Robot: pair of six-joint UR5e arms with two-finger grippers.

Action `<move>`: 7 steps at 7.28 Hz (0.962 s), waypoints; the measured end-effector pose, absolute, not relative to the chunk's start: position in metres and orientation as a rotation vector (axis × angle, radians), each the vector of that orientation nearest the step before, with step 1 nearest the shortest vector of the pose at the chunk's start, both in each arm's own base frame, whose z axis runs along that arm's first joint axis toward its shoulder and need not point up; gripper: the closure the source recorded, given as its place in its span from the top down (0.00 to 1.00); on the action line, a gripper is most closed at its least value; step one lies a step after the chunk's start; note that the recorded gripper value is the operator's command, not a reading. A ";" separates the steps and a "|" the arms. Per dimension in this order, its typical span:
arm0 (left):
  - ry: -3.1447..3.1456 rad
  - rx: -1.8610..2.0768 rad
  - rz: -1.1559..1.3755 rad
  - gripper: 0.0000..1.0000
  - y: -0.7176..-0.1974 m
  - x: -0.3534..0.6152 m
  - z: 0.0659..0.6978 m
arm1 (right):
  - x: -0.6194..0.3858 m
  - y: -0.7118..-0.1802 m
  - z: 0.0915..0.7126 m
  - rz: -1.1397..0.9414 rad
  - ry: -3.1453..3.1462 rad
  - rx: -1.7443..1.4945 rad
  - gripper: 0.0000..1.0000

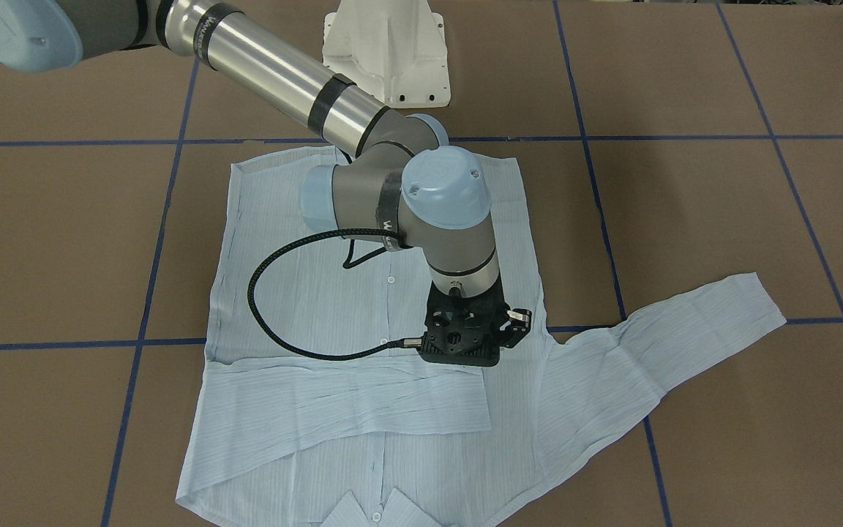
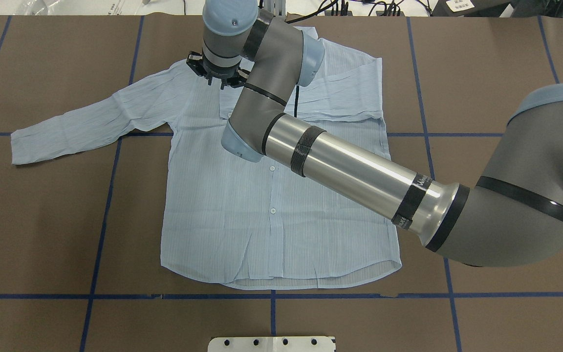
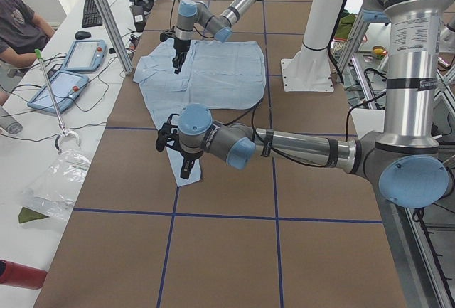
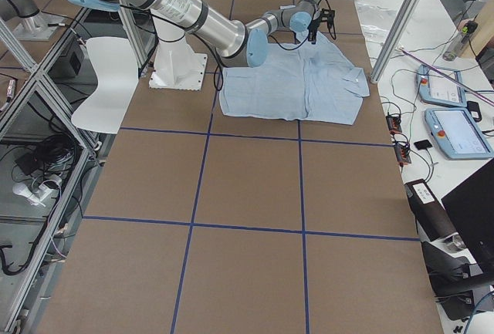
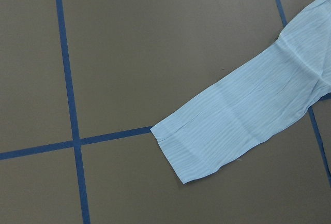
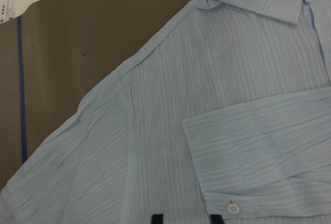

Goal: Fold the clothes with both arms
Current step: 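Lay the sleeve across the chest near the collar with the right gripper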

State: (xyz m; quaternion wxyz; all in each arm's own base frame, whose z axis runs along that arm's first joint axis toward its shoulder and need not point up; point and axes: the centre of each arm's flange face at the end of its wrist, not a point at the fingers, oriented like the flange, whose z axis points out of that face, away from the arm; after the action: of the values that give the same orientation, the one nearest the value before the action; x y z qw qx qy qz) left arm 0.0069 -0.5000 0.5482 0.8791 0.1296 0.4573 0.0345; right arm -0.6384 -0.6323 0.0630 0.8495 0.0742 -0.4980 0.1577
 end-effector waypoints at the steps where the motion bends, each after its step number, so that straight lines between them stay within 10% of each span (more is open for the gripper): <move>1: 0.960 0.259 0.057 1.00 -0.510 0.015 0.542 | -0.639 -0.631 0.057 0.342 -1.062 0.163 0.58; 7: 0.965 0.168 -0.060 0.93 -0.579 0.126 0.603 | -0.552 -0.585 0.157 0.420 -1.131 0.158 0.55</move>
State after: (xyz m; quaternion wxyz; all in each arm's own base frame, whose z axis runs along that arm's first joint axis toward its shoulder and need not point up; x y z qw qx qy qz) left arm 0.1258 -0.5793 0.6031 0.8821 0.0807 0.4632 -0.0287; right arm -0.5521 -0.5845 0.1568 0.8205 0.0741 -0.5314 0.1972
